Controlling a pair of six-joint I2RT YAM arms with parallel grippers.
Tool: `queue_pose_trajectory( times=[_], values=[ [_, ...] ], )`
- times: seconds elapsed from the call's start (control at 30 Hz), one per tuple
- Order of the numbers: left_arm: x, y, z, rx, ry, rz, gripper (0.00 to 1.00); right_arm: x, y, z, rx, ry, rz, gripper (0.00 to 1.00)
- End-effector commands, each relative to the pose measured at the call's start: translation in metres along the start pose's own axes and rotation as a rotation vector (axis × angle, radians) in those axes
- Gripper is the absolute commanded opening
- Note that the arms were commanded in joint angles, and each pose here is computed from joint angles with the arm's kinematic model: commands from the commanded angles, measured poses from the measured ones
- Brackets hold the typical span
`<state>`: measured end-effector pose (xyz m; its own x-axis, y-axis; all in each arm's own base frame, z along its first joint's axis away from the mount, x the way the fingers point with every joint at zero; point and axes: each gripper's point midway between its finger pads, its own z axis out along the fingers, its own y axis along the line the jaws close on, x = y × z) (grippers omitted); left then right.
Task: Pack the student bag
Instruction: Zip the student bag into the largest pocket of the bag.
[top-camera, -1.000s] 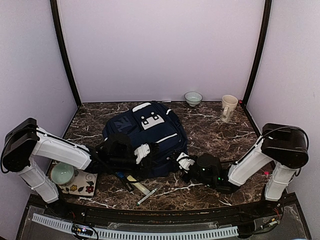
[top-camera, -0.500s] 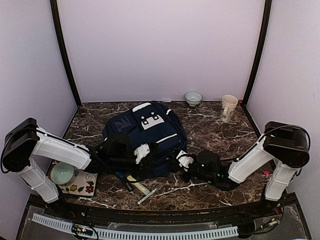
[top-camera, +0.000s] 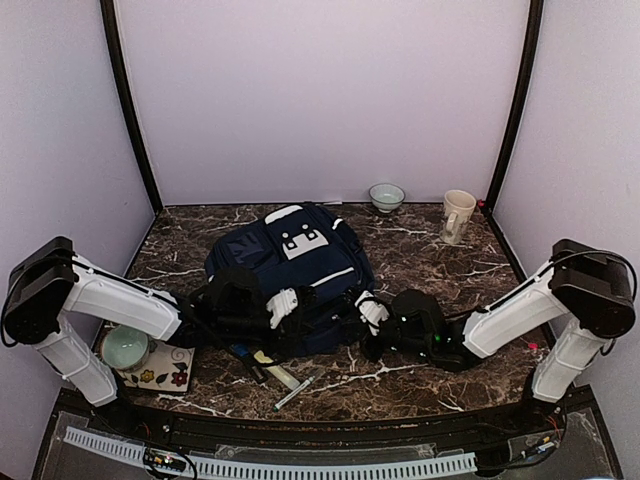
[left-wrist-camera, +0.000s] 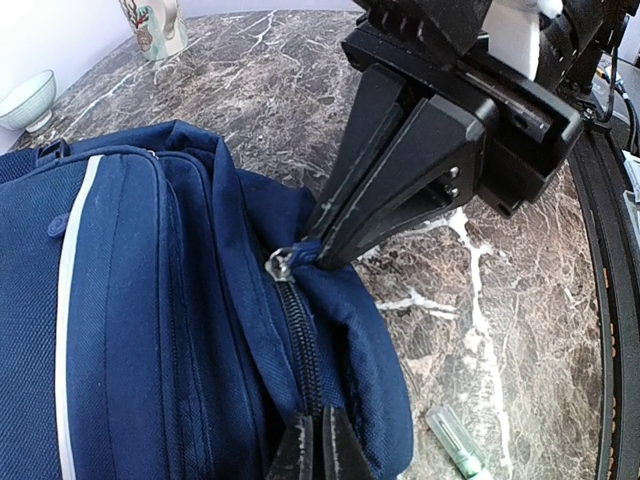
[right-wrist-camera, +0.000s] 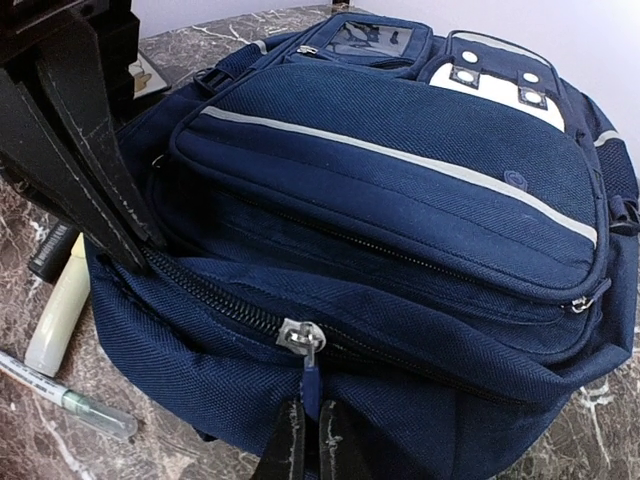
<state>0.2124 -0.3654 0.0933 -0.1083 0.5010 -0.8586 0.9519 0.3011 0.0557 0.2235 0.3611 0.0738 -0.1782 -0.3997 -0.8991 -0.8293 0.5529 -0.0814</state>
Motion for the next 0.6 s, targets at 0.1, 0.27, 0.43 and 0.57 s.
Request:
queue_pose_trajectory(
  times=[0.1, 0.27, 0.43, 0.57],
  values=[
    [-0.02, -0.004, -0.014, 0.0, -0.081, 0.009, 0.0, -0.012, -0.004, -0.02, -0.037, -0.004, 0.2, 0.0],
    [-0.02, -0.004, -0.016, -0.001, -0.084, 0.006, 0.0, 0.006, -0.016, -0.022, -0.019, 0.067, 0.357, 0.0],
    [-0.021, -0.005, -0.021, -0.005, -0.09, 0.004, 0.0, 0.027, -0.033, -0.029, 0.014, 0.118, 0.503, 0.0],
    [-0.02, -0.004, -0.023, -0.015, -0.09, -0.005, 0.0, 0.044, -0.047, -0.036, 0.069, 0.151, 0.585, 0.0]
  ],
)
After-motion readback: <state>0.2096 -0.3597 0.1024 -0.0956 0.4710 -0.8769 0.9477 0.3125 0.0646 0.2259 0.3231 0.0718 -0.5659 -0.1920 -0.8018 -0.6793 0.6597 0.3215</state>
